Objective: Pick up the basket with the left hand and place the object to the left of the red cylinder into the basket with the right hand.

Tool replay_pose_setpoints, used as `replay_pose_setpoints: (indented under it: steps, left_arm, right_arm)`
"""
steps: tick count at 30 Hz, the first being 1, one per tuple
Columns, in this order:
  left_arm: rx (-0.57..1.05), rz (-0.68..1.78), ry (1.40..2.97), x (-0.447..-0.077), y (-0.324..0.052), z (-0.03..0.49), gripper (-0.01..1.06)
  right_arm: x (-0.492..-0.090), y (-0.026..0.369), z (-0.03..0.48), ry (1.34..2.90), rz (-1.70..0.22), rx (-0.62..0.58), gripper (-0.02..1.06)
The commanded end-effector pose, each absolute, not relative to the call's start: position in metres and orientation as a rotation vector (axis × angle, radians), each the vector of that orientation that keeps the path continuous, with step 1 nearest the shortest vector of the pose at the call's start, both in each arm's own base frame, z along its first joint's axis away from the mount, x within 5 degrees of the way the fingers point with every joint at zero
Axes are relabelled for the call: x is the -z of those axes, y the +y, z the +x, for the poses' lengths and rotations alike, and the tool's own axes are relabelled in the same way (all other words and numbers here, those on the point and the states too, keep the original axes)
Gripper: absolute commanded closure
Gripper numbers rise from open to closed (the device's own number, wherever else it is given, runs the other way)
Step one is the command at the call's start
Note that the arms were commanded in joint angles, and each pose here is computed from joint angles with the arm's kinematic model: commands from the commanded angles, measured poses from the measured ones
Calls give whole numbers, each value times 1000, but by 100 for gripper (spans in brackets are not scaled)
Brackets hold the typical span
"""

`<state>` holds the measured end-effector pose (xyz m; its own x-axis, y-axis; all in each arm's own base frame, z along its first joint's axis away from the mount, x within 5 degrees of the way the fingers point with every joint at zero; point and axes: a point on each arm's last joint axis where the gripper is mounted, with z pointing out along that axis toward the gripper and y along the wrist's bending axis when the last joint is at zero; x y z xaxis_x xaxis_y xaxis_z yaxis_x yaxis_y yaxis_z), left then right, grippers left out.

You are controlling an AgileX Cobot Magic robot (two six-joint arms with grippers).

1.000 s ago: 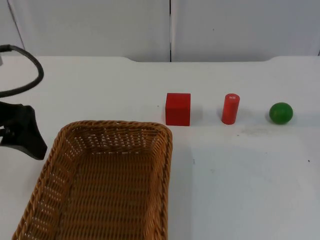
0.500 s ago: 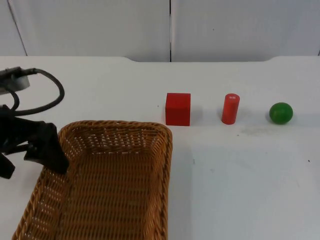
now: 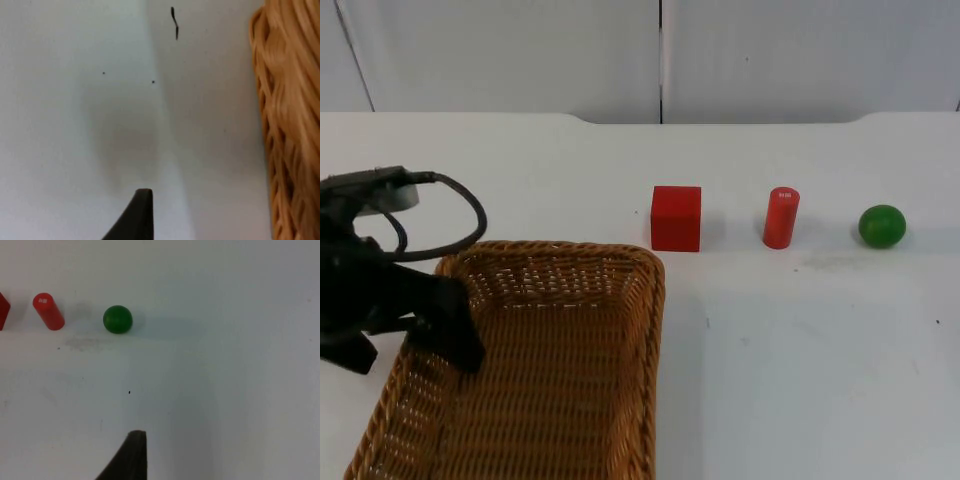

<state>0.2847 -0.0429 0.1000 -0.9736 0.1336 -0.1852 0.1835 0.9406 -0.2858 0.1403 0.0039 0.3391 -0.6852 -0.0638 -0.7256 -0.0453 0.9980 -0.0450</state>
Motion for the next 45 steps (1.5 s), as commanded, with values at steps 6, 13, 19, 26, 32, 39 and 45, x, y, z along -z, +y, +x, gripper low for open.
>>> replay_pose_setpoints:
  steps: [6, 13, 19, 26, 32, 39, 45]
  left_arm:
    - [426, 172, 2939, -91, -43, 288, 0]
    - [419, 165, 2936, -90, -43, 288, 0]
    - [427, 134, 2964, -83, -43, 287, 8]
    - [428, 94, 2978, -79, -43, 287, 41]
    - [436, 49, 2987, -79, -43, 287, 88]
    - [486, 40, 2990, -91, -46, 284, 105]
    - [529, 10, 2944, -122, -48, 281, 105]
  right_arm:
    - [-333, 3, 141, 2333, -82, 37, -1]
    - [-328, 3, 142, 2332, -83, 36, -1]
    - [-328, 3, 142, 2332, -83, 36, -1]
    - [-328, 3, 142, 2332, -84, 39, -1]
    - [-329, 3, 142, 2326, -84, 38, -1]
    - [-330, 3, 143, 2315, -85, 42, -1]
    - [-330, 3, 143, 2316, -85, 42, -1]
